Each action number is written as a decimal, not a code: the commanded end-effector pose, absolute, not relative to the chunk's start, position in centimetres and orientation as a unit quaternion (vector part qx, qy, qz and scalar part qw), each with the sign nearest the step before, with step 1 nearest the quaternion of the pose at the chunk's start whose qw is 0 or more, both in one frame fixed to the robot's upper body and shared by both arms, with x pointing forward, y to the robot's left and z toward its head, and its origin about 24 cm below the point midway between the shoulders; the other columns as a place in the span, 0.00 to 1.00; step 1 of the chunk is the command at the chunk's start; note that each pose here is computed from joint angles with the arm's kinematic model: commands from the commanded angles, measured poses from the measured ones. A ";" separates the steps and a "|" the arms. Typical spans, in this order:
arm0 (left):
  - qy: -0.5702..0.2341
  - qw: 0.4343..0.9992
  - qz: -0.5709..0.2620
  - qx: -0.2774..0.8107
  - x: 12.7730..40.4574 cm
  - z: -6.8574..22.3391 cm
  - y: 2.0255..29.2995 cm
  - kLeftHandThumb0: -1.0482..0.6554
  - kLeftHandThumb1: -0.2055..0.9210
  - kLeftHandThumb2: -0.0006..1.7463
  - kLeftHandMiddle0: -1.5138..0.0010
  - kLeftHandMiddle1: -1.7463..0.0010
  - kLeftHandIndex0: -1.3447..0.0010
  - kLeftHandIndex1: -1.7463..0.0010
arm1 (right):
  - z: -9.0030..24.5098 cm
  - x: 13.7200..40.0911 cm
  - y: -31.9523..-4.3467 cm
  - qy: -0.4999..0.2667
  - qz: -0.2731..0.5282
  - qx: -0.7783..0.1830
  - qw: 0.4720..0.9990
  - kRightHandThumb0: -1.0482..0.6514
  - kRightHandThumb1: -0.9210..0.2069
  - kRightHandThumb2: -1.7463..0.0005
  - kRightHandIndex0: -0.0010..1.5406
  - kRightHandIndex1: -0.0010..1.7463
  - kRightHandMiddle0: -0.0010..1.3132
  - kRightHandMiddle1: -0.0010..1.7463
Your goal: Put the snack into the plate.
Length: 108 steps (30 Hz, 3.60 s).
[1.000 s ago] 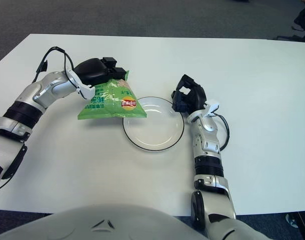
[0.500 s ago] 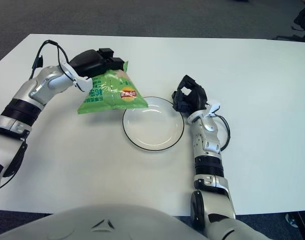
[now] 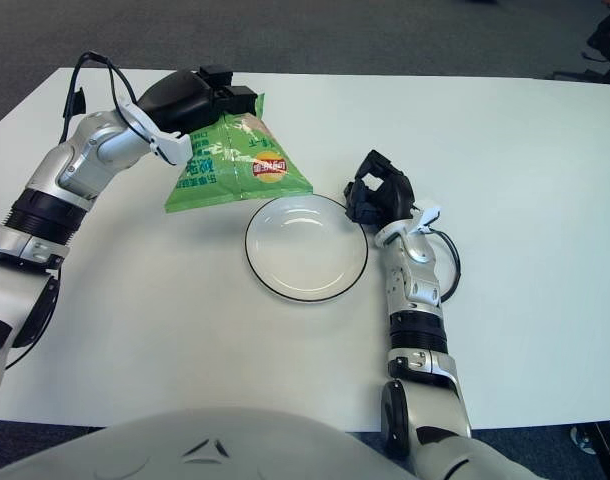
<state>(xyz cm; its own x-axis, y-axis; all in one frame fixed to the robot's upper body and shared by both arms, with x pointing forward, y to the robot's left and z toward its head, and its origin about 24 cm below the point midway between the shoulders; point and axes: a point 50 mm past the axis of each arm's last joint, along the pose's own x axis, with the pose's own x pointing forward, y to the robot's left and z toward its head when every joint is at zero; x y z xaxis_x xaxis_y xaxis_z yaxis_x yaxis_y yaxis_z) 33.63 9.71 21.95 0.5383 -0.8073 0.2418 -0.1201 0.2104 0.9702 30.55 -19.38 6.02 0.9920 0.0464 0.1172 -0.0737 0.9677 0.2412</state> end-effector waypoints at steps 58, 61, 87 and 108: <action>-0.418 0.682 -0.389 0.456 31.9 19.8 2.6 0.94 0.28 0.90 0.48 0.00 0.21 0.00 | 3.1 30.2 -22.5 -0.024 -0.225 0.123 0.966 0.31 0.61 0.18 0.87 1.00 0.52 1.00; -0.411 0.684 -0.398 0.452 31.8 18.7 1.7 0.94 0.28 0.90 0.48 0.00 0.21 0.00 | 3.1 30.2 -22.4 -0.024 -0.224 0.122 0.967 0.31 0.61 0.18 0.87 1.00 0.52 1.00; -0.338 0.655 -0.471 0.485 31.0 14.9 0.0 0.95 0.27 0.91 0.48 0.00 0.22 0.00 | 3.0 30.1 -22.0 -0.027 -0.223 0.146 0.963 0.31 0.61 0.18 0.85 1.00 0.53 1.00; -0.345 0.534 -0.514 0.575 30.2 13.9 0.4 0.70 0.60 0.64 0.66 0.00 0.76 0.07 | 3.1 30.1 -21.8 -0.028 -0.207 0.133 0.969 0.31 0.61 0.19 0.85 1.00 0.52 1.00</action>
